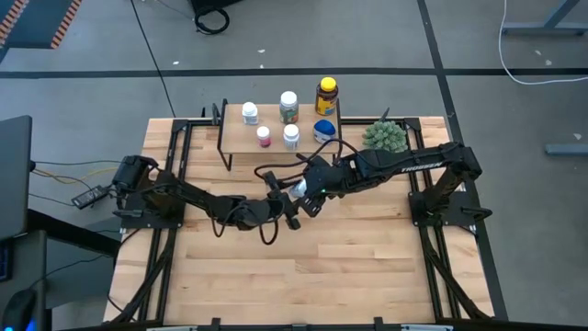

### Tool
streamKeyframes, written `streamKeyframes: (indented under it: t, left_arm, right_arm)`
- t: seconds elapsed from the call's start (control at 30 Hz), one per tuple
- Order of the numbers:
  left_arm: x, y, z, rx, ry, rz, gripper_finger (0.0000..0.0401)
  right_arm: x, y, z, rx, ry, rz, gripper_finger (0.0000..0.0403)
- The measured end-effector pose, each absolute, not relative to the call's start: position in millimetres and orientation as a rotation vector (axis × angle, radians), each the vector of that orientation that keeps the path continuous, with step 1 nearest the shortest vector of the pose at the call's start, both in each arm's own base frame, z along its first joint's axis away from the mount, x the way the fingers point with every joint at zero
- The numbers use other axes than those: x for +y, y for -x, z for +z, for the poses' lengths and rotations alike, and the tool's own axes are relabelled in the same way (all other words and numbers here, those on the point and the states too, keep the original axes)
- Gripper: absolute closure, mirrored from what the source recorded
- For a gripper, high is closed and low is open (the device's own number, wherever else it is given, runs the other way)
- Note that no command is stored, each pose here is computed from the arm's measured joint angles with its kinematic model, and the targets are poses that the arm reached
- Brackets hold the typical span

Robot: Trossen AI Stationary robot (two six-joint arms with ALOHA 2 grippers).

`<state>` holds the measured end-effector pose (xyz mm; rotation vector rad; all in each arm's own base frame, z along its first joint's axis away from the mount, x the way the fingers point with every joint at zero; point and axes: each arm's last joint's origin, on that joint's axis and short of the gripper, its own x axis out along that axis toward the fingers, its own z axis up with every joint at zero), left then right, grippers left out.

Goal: Pick and place medicine bottles onto shelf by color
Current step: Put the white pill bottle on the shelf

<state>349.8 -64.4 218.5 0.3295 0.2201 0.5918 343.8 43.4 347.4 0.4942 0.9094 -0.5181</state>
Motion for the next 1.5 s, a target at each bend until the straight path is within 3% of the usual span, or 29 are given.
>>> streamKeyframes:
  t: [0.1,0.3,0.47,0.8,1.1,1.5]
  left_arm:
    - [-66,-349,218,0.227,-0.339,0.586,0.0237]
    - [-65,-348,213,0.275,-0.361,0.596,0.0238]
    - [-63,-341,212,0.355,-0.426,0.709,0.0239]
    - [-58,-315,240,0.342,-0.345,0.802,0.0243]
    - [-32,-258,227,0.160,-0.128,0.924,0.0238]
    - [2,-213,213,0.057,-0.099,1.126,0.0239]
  right_arm:
    - [43,-343,347,0.919,-0.482,-0.512,0.0187]
    - [46,-340,345,0.966,-0.451,-0.498,0.0141]
    - [53,-328,346,1.049,-0.426,-0.477,0.0119]
    - [95,-311,346,1.030,-0.216,-0.504,0.0115]
    - [118,-300,346,0.992,-0.200,-0.521,0.0115]
    - [131,-297,325,0.897,-0.153,-0.616,0.0124]
